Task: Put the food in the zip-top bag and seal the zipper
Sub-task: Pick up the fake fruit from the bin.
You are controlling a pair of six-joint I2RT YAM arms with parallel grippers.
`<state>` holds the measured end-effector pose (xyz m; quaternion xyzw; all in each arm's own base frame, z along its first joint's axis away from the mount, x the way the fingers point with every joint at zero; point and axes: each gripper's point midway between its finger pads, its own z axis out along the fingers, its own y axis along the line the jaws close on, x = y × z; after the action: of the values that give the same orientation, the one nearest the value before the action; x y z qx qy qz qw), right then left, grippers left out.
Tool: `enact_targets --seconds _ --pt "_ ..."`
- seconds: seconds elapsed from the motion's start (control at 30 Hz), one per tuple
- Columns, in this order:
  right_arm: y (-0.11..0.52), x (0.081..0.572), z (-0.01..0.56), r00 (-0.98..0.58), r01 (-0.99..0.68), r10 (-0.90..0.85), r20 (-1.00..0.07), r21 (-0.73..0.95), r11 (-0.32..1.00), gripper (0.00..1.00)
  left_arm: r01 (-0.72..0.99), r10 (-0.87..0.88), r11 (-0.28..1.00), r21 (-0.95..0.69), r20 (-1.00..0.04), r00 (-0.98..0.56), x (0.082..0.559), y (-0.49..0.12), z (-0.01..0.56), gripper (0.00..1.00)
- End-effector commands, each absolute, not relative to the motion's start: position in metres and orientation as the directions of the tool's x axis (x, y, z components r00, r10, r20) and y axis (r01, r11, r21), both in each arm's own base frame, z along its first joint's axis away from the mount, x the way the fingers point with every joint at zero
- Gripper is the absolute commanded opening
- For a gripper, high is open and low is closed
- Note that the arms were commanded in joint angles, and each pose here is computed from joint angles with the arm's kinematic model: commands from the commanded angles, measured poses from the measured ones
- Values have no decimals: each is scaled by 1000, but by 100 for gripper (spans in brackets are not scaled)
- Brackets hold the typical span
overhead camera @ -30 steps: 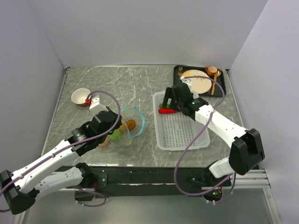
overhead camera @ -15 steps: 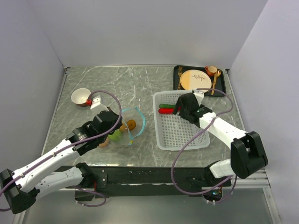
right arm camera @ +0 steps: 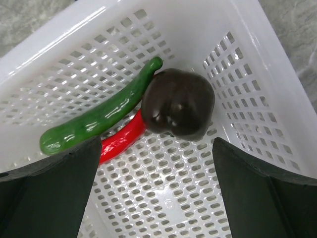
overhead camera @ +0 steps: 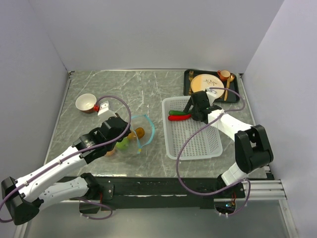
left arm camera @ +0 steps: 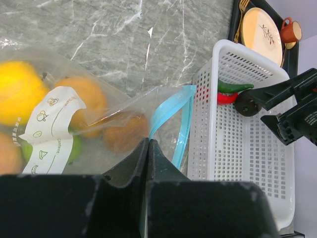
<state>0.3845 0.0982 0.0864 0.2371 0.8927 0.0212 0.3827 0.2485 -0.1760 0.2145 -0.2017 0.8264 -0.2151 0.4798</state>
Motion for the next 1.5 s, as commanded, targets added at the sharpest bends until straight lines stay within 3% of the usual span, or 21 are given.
enact_targets --seconds 0.0,0.13,0.33,0.6,0.77,1.1,1.3,1.47 --pt "94 407 104 -530 433 468 -707 249 866 99 -116 -571 807 -580 -714 -404 253 -172 242 6" --pt "93 413 103 -522 440 470 -712 247 863 96 -116 -574 805 -582 -715 -398 253 -171 241 7" --pt "90 419 93 -536 468 475 -698 223 855 82 -115 -569 808 -578 -714 -408 254 -173 239 7" --pt "88 418 74 -571 487 473 -671 187 853 80 -124 -561 815 -566 -717 -415 255 -172 235 5" --pt "91 415 71 -584 472 469 -663 193 860 65 -121 -562 813 -569 -716 -414 255 -172 236 6" --pt "95 401 71 -611 430 458 -645 216 877 46 -123 -572 806 -578 -709 -413 253 -171 232 6" --pt "110 375 75 -660 347 442 -607 276 896 49 -118 -571 806 -580 -709 -414 253 -172 233 6" --pt "104 369 85 -672 325 401 -622 239 915 68 -124 -575 804 -582 -705 -415 254 -173 231 6"
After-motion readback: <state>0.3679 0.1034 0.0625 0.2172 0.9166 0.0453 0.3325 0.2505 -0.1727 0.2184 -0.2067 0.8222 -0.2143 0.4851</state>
